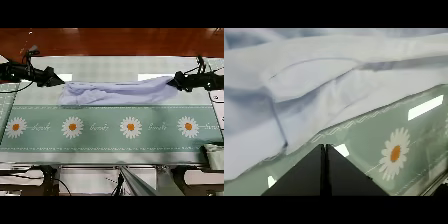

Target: Fold the shirts.

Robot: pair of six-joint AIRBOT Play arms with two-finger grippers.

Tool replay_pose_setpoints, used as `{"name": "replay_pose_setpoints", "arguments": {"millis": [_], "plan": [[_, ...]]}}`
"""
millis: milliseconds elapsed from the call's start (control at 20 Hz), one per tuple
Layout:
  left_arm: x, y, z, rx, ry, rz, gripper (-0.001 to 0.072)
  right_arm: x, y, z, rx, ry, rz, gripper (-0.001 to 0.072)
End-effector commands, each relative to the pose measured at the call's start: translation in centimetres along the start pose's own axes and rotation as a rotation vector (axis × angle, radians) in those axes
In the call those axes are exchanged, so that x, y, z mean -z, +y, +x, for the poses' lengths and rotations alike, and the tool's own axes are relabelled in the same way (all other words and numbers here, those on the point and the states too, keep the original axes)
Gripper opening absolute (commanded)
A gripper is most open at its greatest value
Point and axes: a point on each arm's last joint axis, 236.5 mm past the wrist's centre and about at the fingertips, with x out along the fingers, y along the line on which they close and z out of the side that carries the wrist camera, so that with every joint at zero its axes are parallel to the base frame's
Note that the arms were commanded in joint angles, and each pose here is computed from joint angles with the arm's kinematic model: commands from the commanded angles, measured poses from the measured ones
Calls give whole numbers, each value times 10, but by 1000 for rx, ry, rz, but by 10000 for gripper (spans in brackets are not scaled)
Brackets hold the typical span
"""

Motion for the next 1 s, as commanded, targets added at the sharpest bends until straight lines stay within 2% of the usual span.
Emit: {"name": "replay_pose_setpoints", "arguments": {"millis": [0, 450, 600, 950], "plan": [[-18, -62, 4, 141, -90, 72, 30, -2, 59, -58, -40, -80, -127, 25], [55, -222, 138, 223, -17, 345, 30, 58, 155, -143, 32, -171, -326, 25], [82, -233, 169, 210, -9, 331, 30, 79, 170, -172, 47, -206, -346, 25], [159, -224, 247, 185, 191, 260, 30, 119, 186, -225, 25, -258, -320, 25]]}}
